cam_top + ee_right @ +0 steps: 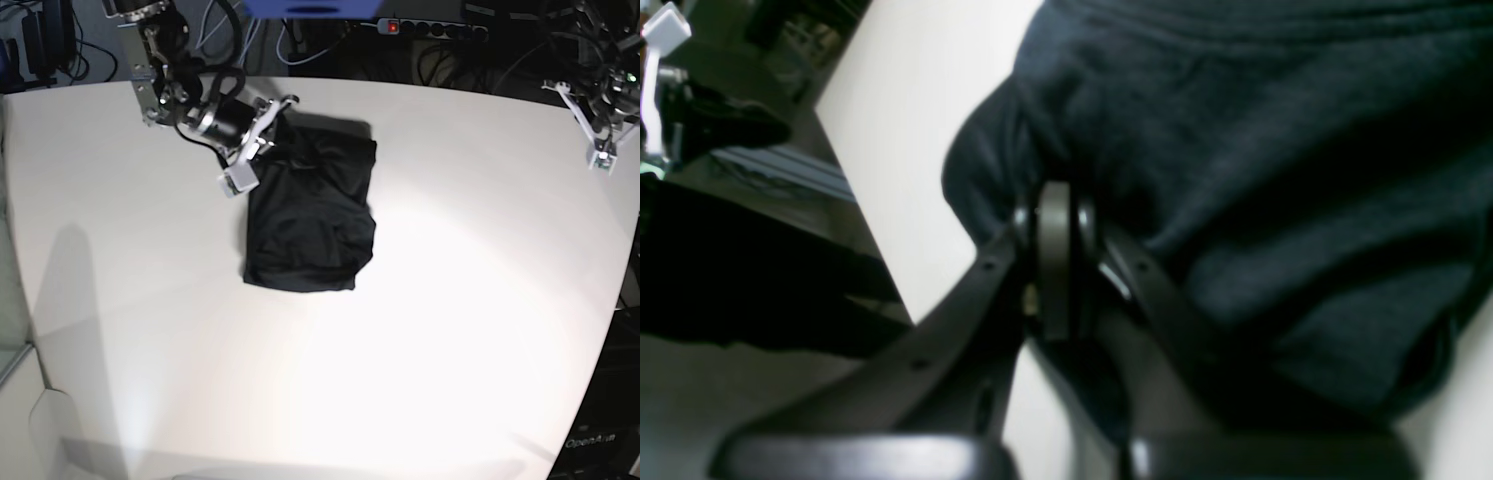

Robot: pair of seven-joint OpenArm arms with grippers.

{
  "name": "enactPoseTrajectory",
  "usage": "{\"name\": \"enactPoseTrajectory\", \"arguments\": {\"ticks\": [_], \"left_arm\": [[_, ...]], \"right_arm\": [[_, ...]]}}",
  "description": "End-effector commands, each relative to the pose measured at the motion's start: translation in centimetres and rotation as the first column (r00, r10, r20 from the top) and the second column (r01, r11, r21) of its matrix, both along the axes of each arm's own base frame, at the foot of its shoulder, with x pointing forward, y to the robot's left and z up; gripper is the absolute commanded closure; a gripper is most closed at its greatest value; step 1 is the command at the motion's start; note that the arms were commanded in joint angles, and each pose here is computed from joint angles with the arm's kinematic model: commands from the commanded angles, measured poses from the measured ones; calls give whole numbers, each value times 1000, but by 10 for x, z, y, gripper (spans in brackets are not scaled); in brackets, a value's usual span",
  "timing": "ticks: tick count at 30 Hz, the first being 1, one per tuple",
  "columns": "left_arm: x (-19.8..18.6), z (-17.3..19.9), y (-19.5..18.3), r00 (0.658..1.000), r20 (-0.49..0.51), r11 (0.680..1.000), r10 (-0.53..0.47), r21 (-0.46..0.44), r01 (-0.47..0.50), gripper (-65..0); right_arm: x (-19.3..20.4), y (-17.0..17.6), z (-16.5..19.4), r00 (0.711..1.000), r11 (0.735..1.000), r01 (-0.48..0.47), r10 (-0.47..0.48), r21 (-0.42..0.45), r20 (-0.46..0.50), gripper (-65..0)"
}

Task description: Fold the T-shirt properly

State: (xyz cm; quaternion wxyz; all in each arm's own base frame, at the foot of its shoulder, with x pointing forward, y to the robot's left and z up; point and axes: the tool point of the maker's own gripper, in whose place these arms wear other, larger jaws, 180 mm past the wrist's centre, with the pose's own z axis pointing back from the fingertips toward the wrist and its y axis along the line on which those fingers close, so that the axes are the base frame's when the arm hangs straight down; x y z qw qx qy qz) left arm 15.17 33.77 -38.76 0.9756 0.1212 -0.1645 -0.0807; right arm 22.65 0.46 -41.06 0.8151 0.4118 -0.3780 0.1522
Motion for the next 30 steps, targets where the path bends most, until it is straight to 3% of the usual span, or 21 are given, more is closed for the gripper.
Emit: {"name": "enactPoseTrajectory", "arguments": {"ticks": [1,8,12,15,19,22,25,30], "left_arm": [[6,8,3,1000,27,1000,-8,16,8,0],[6,9,4,1000,29,1000,-7,19,6,0],[6,10,4,1000,28,1000,-8,22,7,0],[-6,6,4,1000,0,1000,-11,23,11,0],[-16,3,5,1000,-28,1000,-13,27,14,0],[-20,2,6,999,-37,999,-14,30,15,0],[-28,5,12,997,-65,998,-31,55,35,0],[-41,5,13,995,-94,997,-41,65,48,0]], "right_arm": [[5,-8,5,1000,999,-3,3,-35,27,0],[6,-8,67,973,993,-79,97,-93,209,0],[2,-2,93,952,984,-115,149,-138,267,0],[-12,-3,92,956,982,-122,155,-142,248,0],[-28,-30,76,980,984,-53,85,-170,182,0],[-44,-40,72,981,973,-34,75,-227,178,0],[-63,-49,67,984,973,1,39,-230,172,0],[-87,-84,50,994,952,68,-39,-298,103,0]]}}
